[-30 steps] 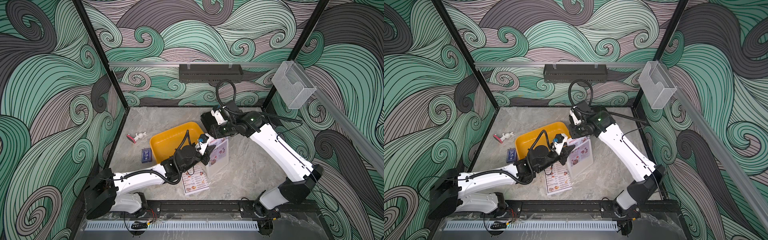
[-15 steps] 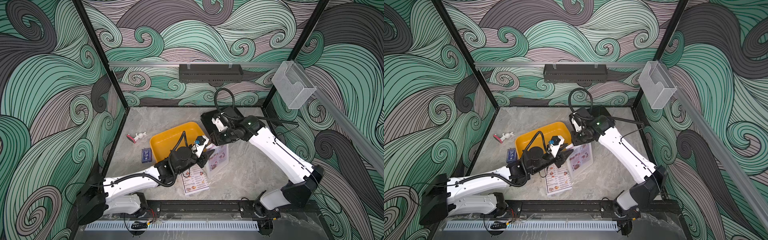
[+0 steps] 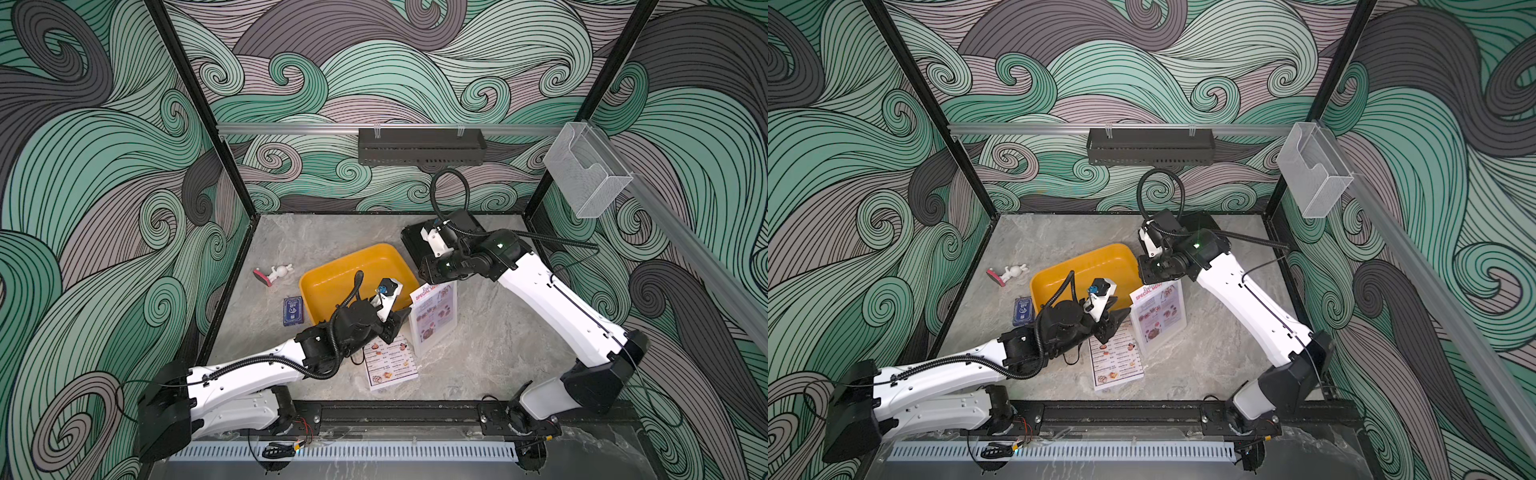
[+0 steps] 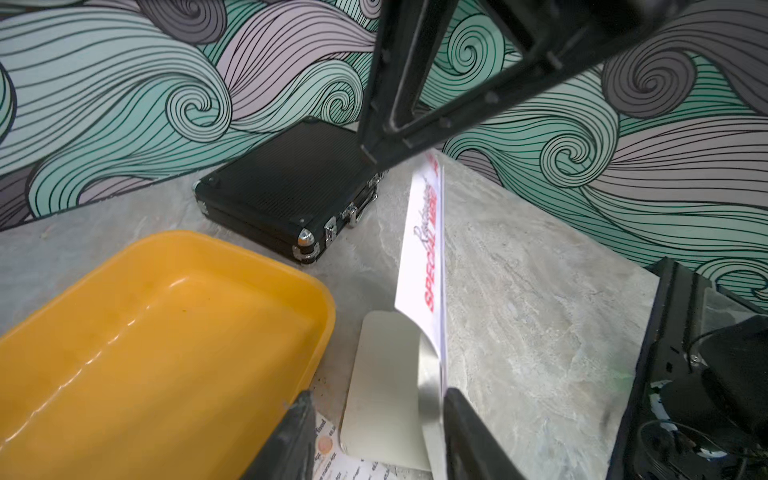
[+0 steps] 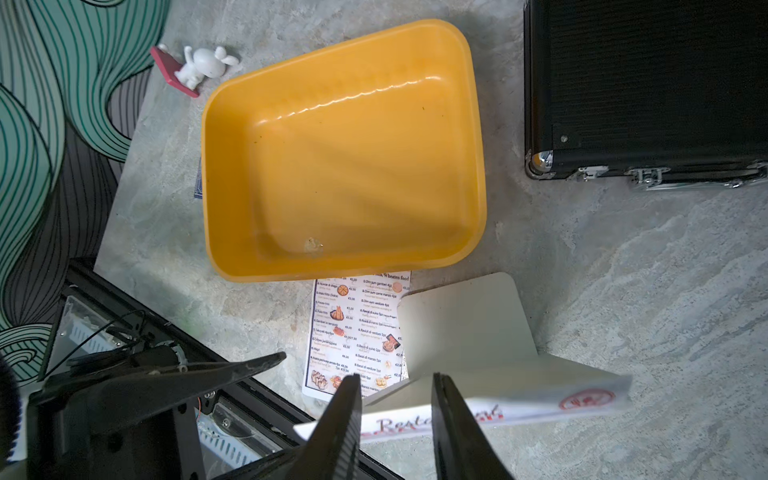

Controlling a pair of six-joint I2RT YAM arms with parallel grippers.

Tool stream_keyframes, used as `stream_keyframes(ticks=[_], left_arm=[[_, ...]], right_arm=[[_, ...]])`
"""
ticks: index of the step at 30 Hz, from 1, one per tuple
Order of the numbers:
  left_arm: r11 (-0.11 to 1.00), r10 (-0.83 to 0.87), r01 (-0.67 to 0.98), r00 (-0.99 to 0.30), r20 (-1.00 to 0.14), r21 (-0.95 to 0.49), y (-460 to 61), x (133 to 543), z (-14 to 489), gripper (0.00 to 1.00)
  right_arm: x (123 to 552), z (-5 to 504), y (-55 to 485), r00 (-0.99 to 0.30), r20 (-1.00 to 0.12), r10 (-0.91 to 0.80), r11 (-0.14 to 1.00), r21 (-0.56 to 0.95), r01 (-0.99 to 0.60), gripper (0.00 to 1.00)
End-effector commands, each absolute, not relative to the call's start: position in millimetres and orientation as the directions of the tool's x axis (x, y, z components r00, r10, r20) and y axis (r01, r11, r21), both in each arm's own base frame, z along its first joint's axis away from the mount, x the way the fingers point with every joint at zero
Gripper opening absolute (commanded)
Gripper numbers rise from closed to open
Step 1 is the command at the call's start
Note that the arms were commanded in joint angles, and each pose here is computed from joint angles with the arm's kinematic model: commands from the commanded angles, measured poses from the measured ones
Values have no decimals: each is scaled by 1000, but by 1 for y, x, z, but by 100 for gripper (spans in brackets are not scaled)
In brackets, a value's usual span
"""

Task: Replace the menus in the menu holders
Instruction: Insert the menu into the menu holder.

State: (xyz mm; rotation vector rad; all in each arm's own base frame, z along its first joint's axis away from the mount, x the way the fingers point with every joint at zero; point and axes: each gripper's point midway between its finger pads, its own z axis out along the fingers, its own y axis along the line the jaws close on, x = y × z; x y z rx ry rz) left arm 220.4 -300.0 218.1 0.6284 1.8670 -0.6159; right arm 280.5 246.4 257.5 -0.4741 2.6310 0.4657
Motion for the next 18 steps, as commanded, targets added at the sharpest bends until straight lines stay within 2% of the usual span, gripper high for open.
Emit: stream_keyframes(ticks=[1, 9, 15, 18], left_arm=[[742, 101, 644, -384, -918, -188, -299, 221, 216, 50], [677, 127, 703, -404, -906, -219, -316, 211, 209, 54], [755, 121, 628, -413, -903, -186, -300, 223, 204, 53], [748, 122, 636, -413, -903, -190, -298, 220, 205, 53]], right_arm=[[274, 249, 241, -855, -444, -267, 890, 228, -396, 33], [259, 229, 226, -873, -402, -277, 901, 207, -381, 33], [253, 216, 223, -887, -366, -281, 906, 204, -371, 34], [254, 213, 222, -887, -364, -284, 909, 193, -370, 35]])
